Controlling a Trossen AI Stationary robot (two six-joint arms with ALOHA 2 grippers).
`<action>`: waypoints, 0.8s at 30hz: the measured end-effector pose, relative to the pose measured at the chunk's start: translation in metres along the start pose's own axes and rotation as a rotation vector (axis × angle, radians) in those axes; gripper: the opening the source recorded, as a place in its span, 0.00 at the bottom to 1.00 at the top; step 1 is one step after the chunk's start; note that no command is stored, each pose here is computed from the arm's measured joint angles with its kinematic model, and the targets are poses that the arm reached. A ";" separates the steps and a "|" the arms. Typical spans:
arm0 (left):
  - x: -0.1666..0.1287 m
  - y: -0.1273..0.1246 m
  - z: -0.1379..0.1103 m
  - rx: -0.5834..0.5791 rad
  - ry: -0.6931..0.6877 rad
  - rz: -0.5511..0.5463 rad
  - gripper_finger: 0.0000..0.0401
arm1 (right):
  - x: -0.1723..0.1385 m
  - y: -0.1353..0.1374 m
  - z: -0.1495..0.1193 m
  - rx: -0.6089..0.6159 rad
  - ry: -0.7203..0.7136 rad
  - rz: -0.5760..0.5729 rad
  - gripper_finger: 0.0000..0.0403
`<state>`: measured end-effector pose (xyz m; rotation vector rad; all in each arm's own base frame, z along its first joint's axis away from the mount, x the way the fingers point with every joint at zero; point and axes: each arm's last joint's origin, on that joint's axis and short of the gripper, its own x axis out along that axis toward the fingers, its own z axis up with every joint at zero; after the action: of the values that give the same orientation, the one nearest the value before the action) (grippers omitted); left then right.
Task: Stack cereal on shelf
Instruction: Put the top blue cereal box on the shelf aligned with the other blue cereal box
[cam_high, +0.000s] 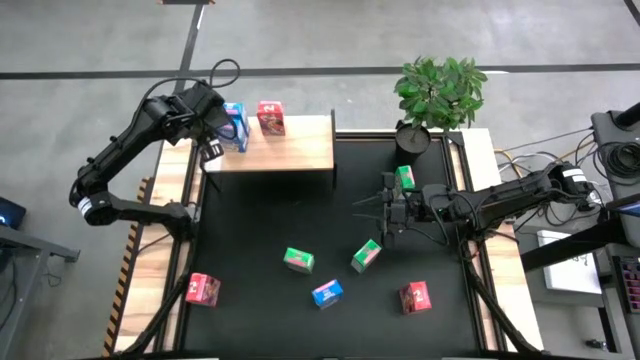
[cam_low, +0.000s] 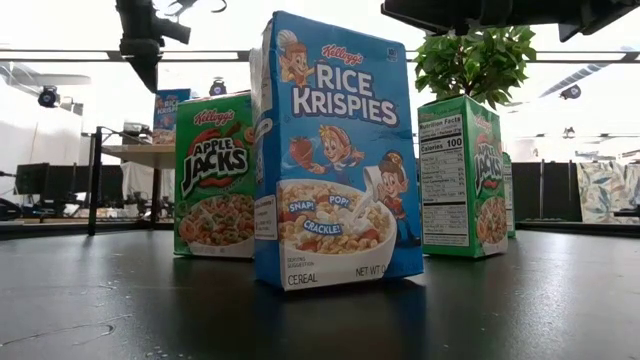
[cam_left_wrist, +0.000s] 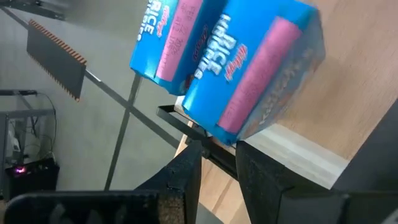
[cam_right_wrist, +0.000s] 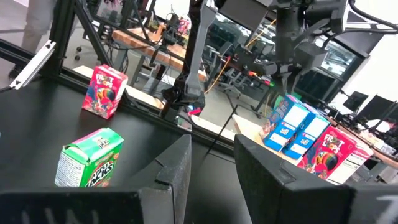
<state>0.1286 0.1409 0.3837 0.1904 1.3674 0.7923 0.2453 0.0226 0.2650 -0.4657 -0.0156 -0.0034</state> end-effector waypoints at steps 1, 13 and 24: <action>0.000 0.000 0.000 0.000 0.000 0.000 0.20 | 0.000 0.000 0.000 0.002 -0.001 0.000 0.28; -0.005 -0.001 -0.004 -0.027 -0.016 -0.018 0.20 | 0.000 0.000 0.000 0.000 0.000 0.000 0.28; -0.048 0.000 -0.018 -0.209 -0.509 -0.310 0.20 | 0.000 0.000 0.000 -0.004 0.000 -0.001 0.28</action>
<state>0.1124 0.1063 0.4176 0.0103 0.8011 0.5686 0.2453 0.0226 0.2650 -0.4698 -0.0155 -0.0044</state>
